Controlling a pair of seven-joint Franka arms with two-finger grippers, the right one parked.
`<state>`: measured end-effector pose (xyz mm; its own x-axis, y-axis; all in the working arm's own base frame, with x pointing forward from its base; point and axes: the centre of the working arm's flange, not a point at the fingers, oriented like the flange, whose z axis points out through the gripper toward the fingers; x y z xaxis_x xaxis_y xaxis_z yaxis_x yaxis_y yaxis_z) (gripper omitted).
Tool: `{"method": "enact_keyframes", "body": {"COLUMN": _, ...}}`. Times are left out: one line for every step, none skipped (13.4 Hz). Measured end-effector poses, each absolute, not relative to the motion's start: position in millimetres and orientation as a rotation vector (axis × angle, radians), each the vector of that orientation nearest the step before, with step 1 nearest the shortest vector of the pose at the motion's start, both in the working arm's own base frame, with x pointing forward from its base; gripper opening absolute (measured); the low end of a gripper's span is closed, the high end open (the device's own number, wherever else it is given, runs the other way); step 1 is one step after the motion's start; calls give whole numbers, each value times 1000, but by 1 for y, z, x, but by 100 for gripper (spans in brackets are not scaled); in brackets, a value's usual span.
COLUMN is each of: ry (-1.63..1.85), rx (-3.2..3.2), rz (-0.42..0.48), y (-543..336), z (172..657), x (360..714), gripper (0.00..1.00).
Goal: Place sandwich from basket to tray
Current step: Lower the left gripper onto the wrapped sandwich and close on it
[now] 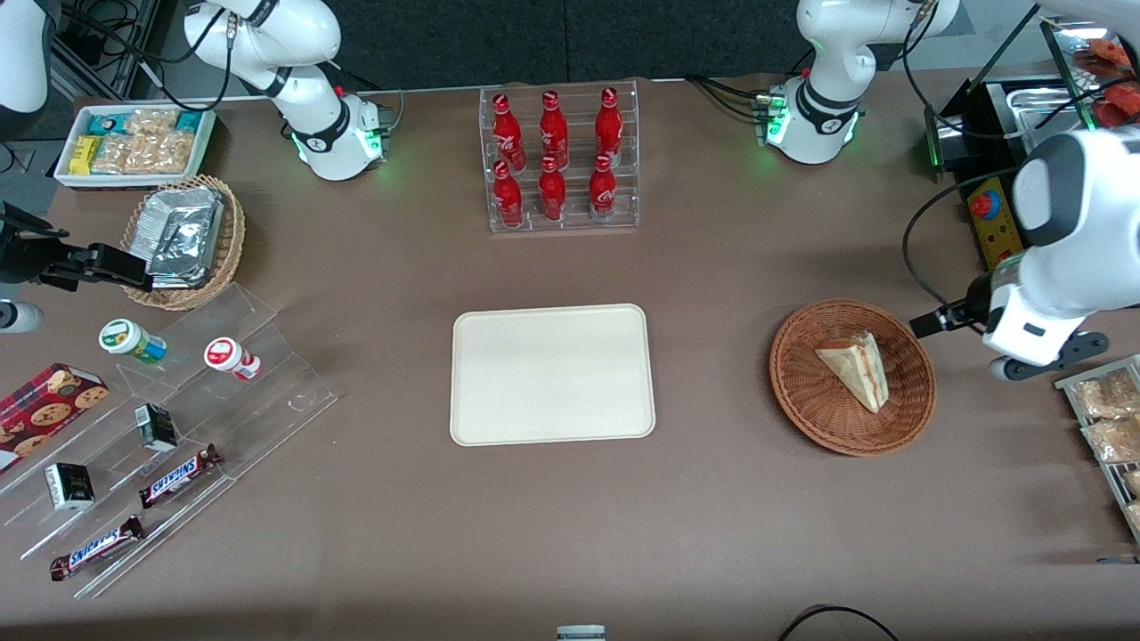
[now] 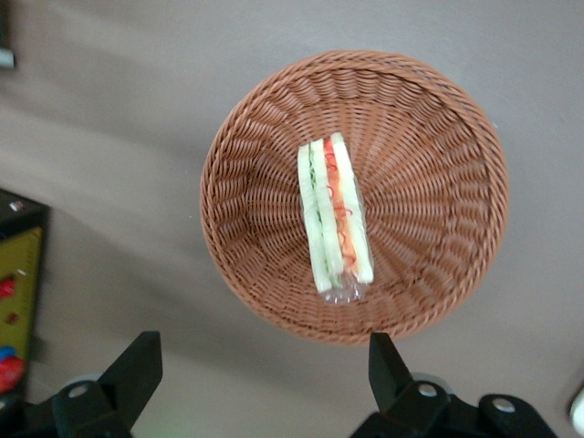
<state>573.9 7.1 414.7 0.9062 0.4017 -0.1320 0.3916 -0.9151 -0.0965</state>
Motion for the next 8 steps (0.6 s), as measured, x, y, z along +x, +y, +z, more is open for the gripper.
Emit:
{"method": "enact_keyframes", "body": {"ry": -711, "rx": -2984, "rz": 199, "y": 6, "z": 401, "x": 572, "gripper": 100}}
{"method": "enact_keyframes", "body": {"ry": -809, "rx": -2961, "rz": 175, "y": 5, "z": 385, "x": 570, "gripper": 100}}
{"method": "enact_keyframes", "body": {"ry": -918, "rx": -2930, "rz": 157, "y": 2, "z": 367, "x": 567, "gripper": 100}}
{"method": "enact_keyframes", "body": {"ry": -995, "rx": -2908, "rz": 136, "y": -2, "z": 349, "x": 566, "gripper": 100}}
{"method": "enact_keyframes", "body": {"ry": -1041, "rx": -2897, "rz": 115, "y": -8, "z": 333, "x": 564, "gripper": 100}}
{"method": "enact_keyframes", "body": {"ry": -1077, "rx": -2888, "rz": 101, "y": -13, "z": 320, "x": 564, "gripper": 100}}
{"method": "enact_keyframes", "body": {"ry": -1110, "rx": -2878, "rz": 93, "y": -16, "z": 309, "x": 564, "gripper": 100}}
{"method": "enact_keyframes", "body": {"ry": -1134, "rx": -2871, "rz": 84, "y": -20, "z": 300, "x": 566, "gripper": 100}}
